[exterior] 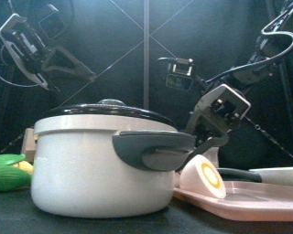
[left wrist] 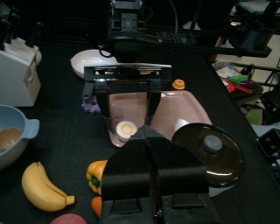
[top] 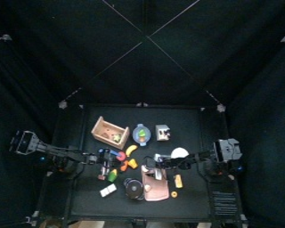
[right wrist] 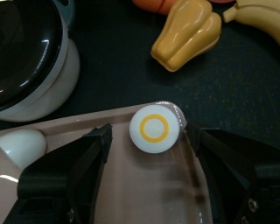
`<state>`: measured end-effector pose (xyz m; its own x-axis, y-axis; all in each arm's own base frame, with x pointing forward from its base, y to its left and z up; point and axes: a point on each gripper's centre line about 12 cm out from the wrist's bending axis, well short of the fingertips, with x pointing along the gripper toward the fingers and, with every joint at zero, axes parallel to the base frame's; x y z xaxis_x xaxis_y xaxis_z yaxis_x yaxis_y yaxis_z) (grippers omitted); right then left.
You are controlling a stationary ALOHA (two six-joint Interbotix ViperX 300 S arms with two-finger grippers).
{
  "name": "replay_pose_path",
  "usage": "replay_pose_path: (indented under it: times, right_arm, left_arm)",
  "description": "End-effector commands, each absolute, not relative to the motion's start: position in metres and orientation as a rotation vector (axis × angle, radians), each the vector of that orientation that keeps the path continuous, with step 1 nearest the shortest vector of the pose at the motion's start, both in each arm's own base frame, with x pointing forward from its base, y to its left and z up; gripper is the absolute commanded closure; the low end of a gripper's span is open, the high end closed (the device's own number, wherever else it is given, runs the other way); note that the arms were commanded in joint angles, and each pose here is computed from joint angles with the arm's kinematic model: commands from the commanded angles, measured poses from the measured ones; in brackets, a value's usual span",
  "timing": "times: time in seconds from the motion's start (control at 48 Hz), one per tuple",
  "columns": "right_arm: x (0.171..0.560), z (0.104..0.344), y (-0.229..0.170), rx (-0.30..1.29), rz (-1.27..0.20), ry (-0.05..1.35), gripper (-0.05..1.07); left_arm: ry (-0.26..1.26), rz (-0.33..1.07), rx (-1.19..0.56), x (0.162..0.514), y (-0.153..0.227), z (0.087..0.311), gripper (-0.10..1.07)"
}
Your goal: Grab egg bottom
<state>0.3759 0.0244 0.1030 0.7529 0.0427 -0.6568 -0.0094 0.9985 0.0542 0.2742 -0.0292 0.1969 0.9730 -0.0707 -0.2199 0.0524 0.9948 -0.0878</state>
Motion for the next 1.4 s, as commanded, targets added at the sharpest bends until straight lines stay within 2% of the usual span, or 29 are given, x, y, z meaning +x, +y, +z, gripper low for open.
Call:
replay_pose_path:
  times: [0.0,0.167,0.375,0.5,0.854,1.375]
  right_arm:
    - [0.385,0.115,0.025,0.047,0.031,0.681,0.06]
    - [0.387,0.110,0.025,0.034,0.038,0.690,0.10]
    - [0.389,0.109,0.025,0.032,0.038,0.691,0.28]
    - [0.389,0.112,0.024,0.033,0.037,0.690,0.34]
    - [0.386,0.136,0.024,0.034,0.040,0.642,0.35]
    - [0.385,0.132,0.025,0.039,0.039,0.653,0.35]
  left_arm:
    - [0.193,-0.064,-0.085,0.279,-0.030,0.206,1.00]
    - [0.193,-0.064,-0.085,0.279,-0.030,0.206,1.00]
    - [0.197,-0.064,-0.085,0.278,-0.030,0.204,1.00]
    - [0.196,-0.064,-0.085,0.278,-0.030,0.205,1.00]
    - [0.194,-0.063,-0.087,0.279,-0.030,0.205,1.00]
    - [0.196,-0.064,-0.085,0.278,-0.030,0.205,1.00]
